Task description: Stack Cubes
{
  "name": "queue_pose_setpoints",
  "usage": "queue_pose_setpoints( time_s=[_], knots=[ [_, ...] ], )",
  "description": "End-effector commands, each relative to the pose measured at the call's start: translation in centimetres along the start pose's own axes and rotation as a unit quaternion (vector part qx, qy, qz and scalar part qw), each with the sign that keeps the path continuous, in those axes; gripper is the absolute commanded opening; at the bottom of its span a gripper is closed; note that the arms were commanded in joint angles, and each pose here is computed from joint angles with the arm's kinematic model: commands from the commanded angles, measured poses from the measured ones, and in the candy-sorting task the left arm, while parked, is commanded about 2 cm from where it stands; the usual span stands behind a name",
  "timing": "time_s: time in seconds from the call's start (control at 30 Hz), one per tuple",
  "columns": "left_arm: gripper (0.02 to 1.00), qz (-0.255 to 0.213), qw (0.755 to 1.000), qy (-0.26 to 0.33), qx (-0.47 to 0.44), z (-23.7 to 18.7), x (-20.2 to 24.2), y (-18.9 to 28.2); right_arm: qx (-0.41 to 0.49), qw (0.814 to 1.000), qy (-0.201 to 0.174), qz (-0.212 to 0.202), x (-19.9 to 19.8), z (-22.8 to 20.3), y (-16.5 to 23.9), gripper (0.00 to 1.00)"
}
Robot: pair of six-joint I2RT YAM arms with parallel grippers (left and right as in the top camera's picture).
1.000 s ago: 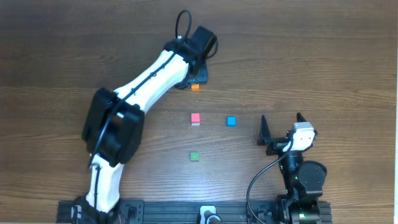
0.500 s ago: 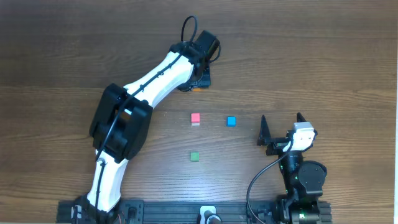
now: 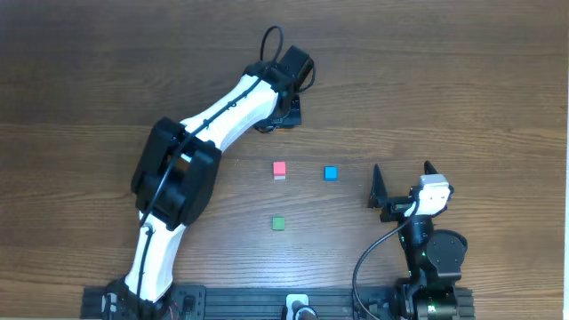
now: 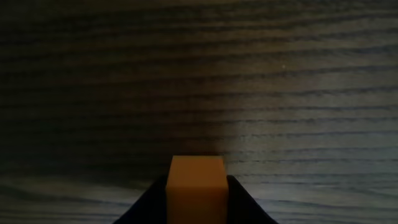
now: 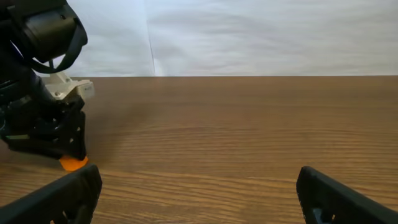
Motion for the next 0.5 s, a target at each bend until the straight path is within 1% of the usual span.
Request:
queue_pose_setpoints(
  time_s=[0.03,0.2,0.3,0.4,0.5],
  knots=[
    [0.196,-0.004,1.000,-0.005,0.006,0.0,-0.3,-0.4,0.000,1.000,0.001,0.001,0.0,-0.2,0.0,0.993],
    [0.110,-0.005,1.000,-0.005,0.006,0.0,-0.3,-0.4,-0.001,1.000,0.001,0.001,0.0,-0.2,0.0,0.993],
    [0.091,-0.008,1.000,-0.007,0.003,0.0,-0.5,0.0,0.000,1.000,0.001,0.001,0.0,-0.2,0.0,0.991],
    [0.077,-0.013,1.000,-0.011,-0.013,0.1,-0.9,1.7,-0.001,1.000,0.001,0.001,0.0,-0.2,0.0,0.991],
    [0.062,-0.017,0.999,-0.012,-0.030,0.0,-0.9,4.7,-0.001,1.000,0.001,0.001,0.0,-0.2,0.0,0.991]
  ],
)
Point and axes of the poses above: each gripper's point midway between its finger pads, its own y axis back along the fingers, its own x axis along the line the jaws close on, z = x × y, the point moved 7 cm from there along y, back along the fingers, and after that the axes turned 3 degrees about -y, right-handed, at the moved point
